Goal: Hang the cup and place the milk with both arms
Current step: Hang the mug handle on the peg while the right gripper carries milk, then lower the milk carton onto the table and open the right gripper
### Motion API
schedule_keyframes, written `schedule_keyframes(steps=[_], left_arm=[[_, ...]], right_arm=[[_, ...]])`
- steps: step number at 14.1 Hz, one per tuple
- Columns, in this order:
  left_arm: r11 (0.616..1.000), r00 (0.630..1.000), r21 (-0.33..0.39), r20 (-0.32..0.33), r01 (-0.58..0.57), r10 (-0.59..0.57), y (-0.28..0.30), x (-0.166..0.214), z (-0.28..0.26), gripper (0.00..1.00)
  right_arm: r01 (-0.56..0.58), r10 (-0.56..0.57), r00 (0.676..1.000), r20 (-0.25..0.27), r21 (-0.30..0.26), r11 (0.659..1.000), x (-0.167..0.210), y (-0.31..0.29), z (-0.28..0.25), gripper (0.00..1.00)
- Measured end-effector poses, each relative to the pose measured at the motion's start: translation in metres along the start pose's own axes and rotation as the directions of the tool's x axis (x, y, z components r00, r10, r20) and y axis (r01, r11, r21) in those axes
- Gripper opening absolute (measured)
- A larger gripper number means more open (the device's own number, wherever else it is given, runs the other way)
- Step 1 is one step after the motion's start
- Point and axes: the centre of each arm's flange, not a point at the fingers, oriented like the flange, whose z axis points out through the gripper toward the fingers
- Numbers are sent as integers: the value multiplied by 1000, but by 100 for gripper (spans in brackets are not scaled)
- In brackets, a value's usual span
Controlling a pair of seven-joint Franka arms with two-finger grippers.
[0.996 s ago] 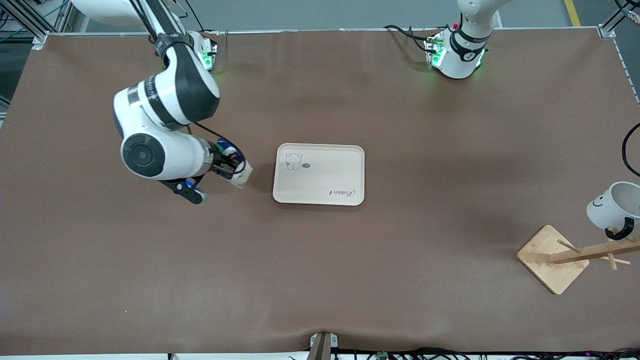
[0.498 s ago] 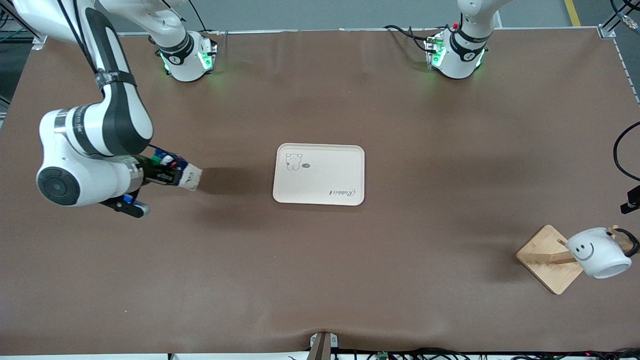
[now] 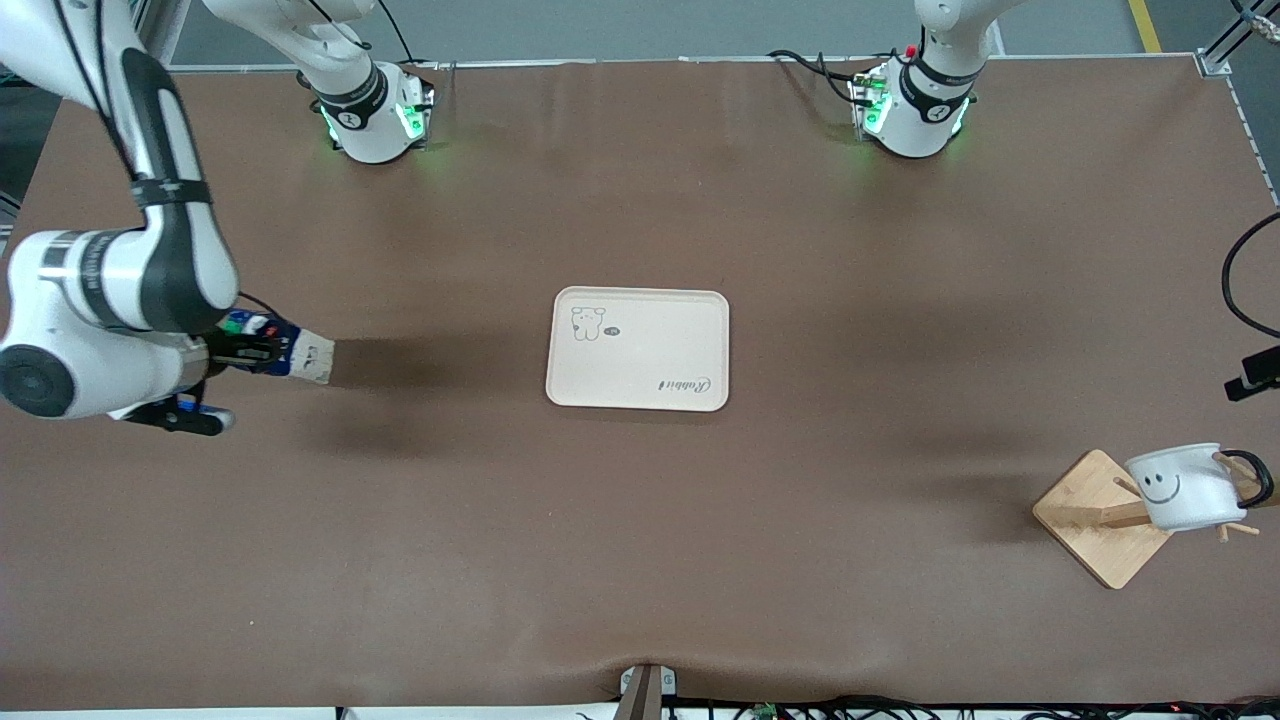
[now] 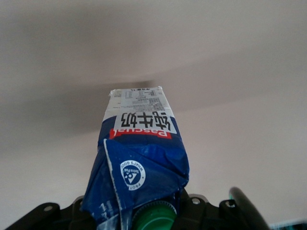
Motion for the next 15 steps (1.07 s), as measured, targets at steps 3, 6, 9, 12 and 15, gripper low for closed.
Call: schedule_keyframes(steps=[3, 6, 9, 12, 15], left_arm=[[993, 992, 16, 55, 113, -114, 39, -17, -31, 100], [975, 975, 58, 59, 212, -216, 80, -27, -54, 100], [972, 972, 75, 60, 221, -225, 91, -30, -58, 100], [970, 971, 99, 69, 223, -230, 86, -32, -56, 100], [970, 973, 109, 61, 215, -223, 92, -35, -64, 100]], right_arm=[[38, -37, 999, -6, 31, 999, 3, 40, 13, 52], [60, -59, 998, -25, 26, 998, 7, 27, 30, 52], [62, -61, 998, -24, 27, 998, 8, 26, 38, 52], [56, -56, 998, -23, 31, 998, 8, 29, 39, 56], [50, -49, 999, -11, 35, 998, 8, 32, 48, 87]])
